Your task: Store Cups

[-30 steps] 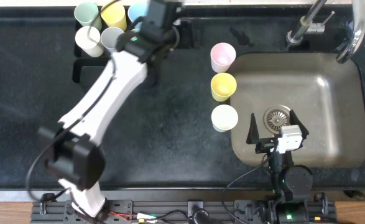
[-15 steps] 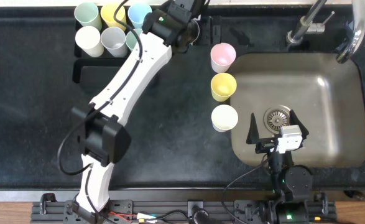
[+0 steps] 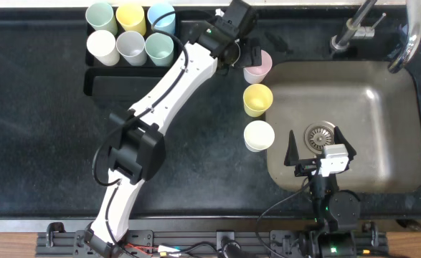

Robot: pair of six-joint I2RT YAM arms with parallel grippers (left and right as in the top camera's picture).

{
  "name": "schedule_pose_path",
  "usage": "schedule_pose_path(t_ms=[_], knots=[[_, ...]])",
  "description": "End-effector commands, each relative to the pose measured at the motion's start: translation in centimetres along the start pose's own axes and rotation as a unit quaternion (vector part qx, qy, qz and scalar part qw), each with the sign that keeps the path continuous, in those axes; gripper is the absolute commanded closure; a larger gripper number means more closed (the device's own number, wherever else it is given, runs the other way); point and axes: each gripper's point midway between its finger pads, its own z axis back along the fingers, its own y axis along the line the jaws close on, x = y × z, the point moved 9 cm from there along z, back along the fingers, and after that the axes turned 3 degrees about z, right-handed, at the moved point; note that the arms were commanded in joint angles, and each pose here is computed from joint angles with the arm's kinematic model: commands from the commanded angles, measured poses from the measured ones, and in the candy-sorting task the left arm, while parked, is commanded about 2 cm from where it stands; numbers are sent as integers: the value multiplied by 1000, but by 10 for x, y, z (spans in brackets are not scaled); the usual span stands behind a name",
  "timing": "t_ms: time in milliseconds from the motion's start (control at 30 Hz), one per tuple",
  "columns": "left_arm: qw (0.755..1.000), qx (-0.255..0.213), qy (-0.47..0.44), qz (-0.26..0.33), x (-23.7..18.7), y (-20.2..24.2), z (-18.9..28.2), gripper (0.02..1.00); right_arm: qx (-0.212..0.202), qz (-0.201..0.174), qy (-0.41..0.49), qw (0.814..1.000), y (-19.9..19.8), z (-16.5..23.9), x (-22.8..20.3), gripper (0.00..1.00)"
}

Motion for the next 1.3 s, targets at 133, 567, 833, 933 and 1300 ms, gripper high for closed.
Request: schedule_pose_path(t_ms=[133, 567, 833, 933, 1300], knots=[[1000, 0, -17, 14, 10, -7, -13, 18, -6, -2, -1, 1000, -1, 0, -3, 5], [1000, 21, -6, 19, 7, -4, -28, 18, -6, -2, -1, 1000, -1, 0, -3, 7], [1000, 10, -1, 26, 5, -6, -45, 104, -6, -2, -1, 1000, -1, 0, -3, 5], [1000, 11, -2, 25, 5, -6, -45, 159, -6, -2, -1, 1000, -1, 0, -3, 5], [999, 26, 16, 26, -1, -2, -45, 378, -6, -2, -1, 1000, -1, 0, -3, 7]])
